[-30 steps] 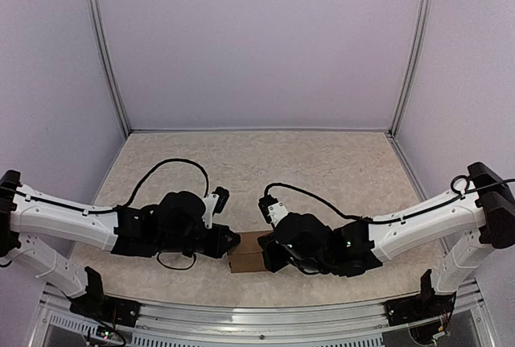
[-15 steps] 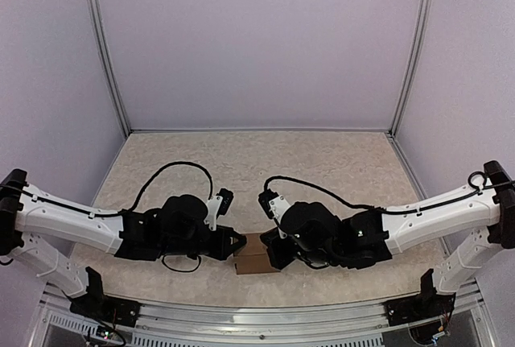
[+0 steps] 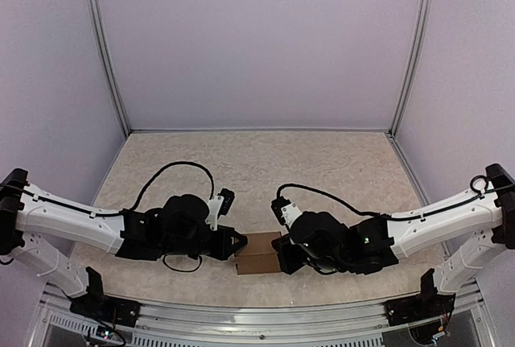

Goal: Fold the paper box

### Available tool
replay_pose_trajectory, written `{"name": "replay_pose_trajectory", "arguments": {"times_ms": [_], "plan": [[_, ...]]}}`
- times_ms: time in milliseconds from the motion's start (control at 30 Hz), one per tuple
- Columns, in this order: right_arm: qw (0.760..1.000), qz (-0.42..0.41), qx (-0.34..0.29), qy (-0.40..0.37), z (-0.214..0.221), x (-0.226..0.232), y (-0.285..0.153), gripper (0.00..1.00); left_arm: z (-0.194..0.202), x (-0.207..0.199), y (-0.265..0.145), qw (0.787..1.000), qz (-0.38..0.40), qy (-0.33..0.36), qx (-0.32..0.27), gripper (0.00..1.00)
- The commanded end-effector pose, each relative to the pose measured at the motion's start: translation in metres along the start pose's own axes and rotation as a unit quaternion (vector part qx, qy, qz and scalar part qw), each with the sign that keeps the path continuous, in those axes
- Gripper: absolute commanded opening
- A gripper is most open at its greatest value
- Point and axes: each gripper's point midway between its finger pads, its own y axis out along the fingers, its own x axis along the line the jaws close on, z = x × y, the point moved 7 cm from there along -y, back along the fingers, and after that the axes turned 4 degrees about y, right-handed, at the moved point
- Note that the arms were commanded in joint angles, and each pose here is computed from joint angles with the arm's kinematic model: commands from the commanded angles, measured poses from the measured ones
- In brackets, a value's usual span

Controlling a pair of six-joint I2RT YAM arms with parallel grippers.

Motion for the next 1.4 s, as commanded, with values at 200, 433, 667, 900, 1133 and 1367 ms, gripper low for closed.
{"name": "replay_pose_trajectory", "arguments": {"times_ms": [200,433,667,900,1133,1367], "plan": [[0.998,0.034,0.048,0.007,0.035,-0.018,0.008,0.00,0.065,0.042,0.004,0.984,-0.091,0.018,0.155,0.00],[1.000,0.000,-0.002,-0.028,0.000,-0.001,-0.008,0.00,0.041,0.031,-0.006,0.990,-0.085,0.035,0.109,0.00],[0.993,-0.091,-0.033,-0.065,-0.008,0.012,-0.029,0.00,-0.012,0.009,-0.036,0.994,-0.086,0.062,0.021,0.04],[0.989,-0.123,-0.007,-0.082,0.026,0.018,-0.026,0.00,-0.047,0.022,-0.061,0.993,-0.108,0.038,-0.037,0.03],[0.995,-0.089,0.004,-0.047,0.042,0.017,0.003,0.00,-0.052,0.040,-0.046,0.995,-0.100,0.024,-0.018,0.00],[0.999,-0.033,-0.008,-0.022,0.042,0.012,0.024,0.00,-0.045,0.041,-0.025,0.998,-0.066,0.020,0.002,0.00]]}}
